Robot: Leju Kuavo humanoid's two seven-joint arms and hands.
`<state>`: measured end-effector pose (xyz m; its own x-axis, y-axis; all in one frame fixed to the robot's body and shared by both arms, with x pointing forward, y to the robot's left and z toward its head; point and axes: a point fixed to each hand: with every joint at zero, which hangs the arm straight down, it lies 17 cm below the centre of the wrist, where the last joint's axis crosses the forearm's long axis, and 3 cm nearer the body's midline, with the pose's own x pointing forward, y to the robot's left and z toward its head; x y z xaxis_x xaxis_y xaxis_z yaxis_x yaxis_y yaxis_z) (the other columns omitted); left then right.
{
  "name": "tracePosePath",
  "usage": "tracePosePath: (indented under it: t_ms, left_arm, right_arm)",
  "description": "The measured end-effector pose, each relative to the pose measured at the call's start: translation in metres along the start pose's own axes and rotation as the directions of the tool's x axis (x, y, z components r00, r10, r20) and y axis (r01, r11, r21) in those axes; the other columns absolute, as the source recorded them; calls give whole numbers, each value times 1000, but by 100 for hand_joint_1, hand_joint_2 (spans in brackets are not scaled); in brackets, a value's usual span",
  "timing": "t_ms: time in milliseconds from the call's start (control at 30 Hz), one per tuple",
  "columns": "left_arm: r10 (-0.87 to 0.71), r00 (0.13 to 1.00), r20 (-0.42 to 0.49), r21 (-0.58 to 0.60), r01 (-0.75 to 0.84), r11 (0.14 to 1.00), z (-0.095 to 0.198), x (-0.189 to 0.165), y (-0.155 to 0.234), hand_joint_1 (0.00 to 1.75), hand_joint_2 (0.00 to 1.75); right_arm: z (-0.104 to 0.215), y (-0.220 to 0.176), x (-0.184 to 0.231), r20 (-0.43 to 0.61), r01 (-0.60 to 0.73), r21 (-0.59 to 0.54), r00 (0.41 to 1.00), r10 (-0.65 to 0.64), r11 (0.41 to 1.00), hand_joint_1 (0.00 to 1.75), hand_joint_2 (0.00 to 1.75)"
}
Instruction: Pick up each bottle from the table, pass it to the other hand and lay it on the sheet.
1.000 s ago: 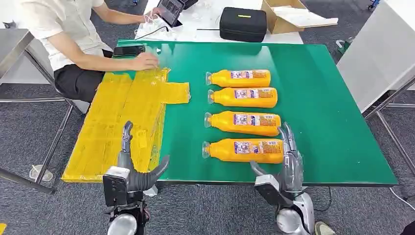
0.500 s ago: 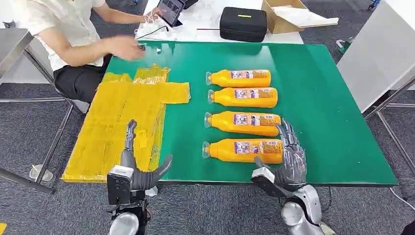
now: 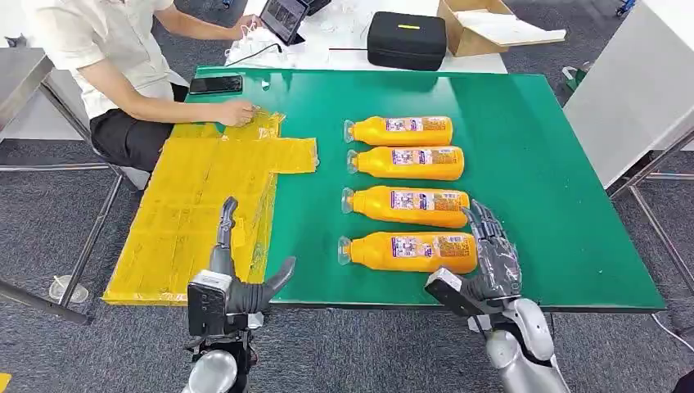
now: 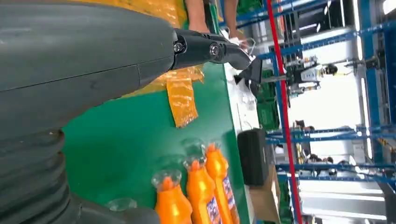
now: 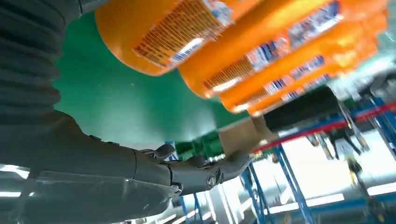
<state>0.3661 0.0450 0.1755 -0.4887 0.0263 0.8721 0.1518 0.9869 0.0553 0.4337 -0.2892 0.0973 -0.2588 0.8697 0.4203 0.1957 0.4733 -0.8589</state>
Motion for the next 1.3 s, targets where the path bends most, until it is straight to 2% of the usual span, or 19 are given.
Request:
tracePosePath:
  t_ms: [133,333,1000,1300]
  left_arm:
    - [10,1000,-3,-22,-10,1000,-1,0,-8,0,175]
    - [22,1000,-7,-37,-23,999,-1,0,-15,0,175]
    - [42,999,-12,-61,-43,997,-3,0,-23,0,175]
    - [42,999,-15,-65,-43,997,-4,0,-25,0,175]
  right_arm:
    - [-8,9,-17,-17,-12,59,1000,13,998,0,175]
    - [-14,23,-18,-12,0,110,1000,2,994,0,175]
    - [-5,64,-14,-12,24,244,1000,-21,970,0,175]
    - [-3,73,-38,-53,-32,321,997,52,947,0,175]
